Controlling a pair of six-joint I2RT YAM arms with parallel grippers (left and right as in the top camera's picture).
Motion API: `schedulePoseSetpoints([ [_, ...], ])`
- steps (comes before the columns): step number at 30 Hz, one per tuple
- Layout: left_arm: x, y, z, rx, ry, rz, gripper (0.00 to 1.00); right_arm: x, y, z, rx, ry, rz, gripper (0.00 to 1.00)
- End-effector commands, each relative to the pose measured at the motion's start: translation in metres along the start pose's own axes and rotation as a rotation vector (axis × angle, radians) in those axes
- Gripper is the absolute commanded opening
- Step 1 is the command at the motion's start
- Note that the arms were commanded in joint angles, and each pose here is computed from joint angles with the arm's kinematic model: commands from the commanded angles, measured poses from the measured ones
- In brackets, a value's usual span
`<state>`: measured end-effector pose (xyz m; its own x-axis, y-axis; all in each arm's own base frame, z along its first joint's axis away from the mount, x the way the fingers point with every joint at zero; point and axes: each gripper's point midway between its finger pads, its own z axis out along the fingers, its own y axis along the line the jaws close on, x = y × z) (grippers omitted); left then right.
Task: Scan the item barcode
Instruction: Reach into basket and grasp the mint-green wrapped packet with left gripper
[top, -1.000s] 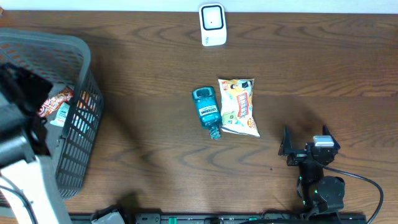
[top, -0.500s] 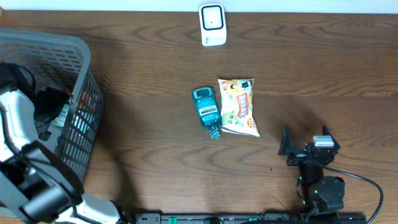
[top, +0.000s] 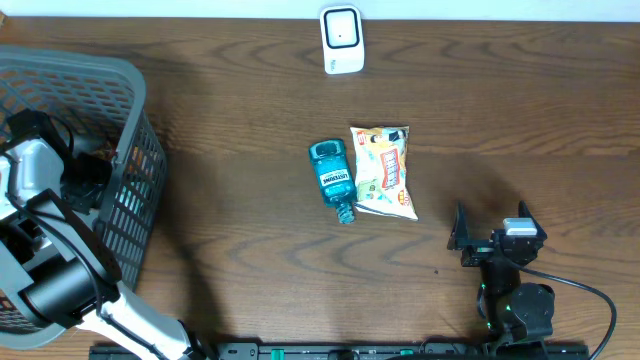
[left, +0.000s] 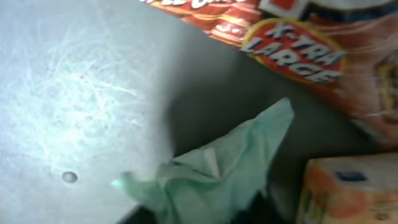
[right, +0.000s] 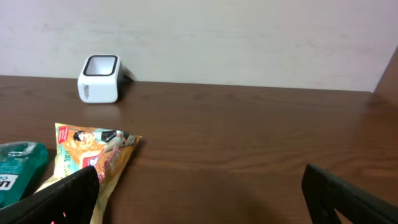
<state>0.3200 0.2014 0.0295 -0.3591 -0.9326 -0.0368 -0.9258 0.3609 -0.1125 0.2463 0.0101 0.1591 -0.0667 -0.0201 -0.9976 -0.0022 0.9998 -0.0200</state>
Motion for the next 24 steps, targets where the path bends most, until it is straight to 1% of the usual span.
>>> schedulePoseSetpoints([
  [1,0.001,0.010,0.011,-0.050,0.014,0.004,0.08,0.001,0.000,0.000,0.003,0.001,-0.005,0.99],
  [5,-0.003,0.008,0.001,-0.034,-0.010,0.013,0.07,0.001,0.000,0.000,0.003,0.001,-0.005,0.99],
  [9,-0.018,0.002,-0.035,0.021,-0.096,0.027,0.07,0.001,0.000,0.000,0.003,0.001,-0.005,0.99],
  [13,-0.037,-0.002,-0.107,0.123,-0.265,0.007,0.07,0.001,0.000,0.000,0.003,0.001,-0.005,0.99],
  [17,-0.039,-0.003,-0.183,0.234,-0.450,0.005,0.07,0.001,0.000,0.000,0.003,0.001,-0.005,0.99],
  [19,-0.033,-0.003,-0.222,0.295,-0.544,0.007,0.08,0.001,0.000,0.000,0.003,0.001,-0.005,0.99],
  [22,-0.016,-0.002,-0.273,0.407,-0.647,-0.030,0.08,0.001,0.000,0.000,0.003,0.000,-0.005,0.99],
  [24,0.002,-0.008,-0.312,0.541,-0.700,-0.033,0.07,0.001,0.000,0.000,0.003,0.000,-0.005,0.99],
])
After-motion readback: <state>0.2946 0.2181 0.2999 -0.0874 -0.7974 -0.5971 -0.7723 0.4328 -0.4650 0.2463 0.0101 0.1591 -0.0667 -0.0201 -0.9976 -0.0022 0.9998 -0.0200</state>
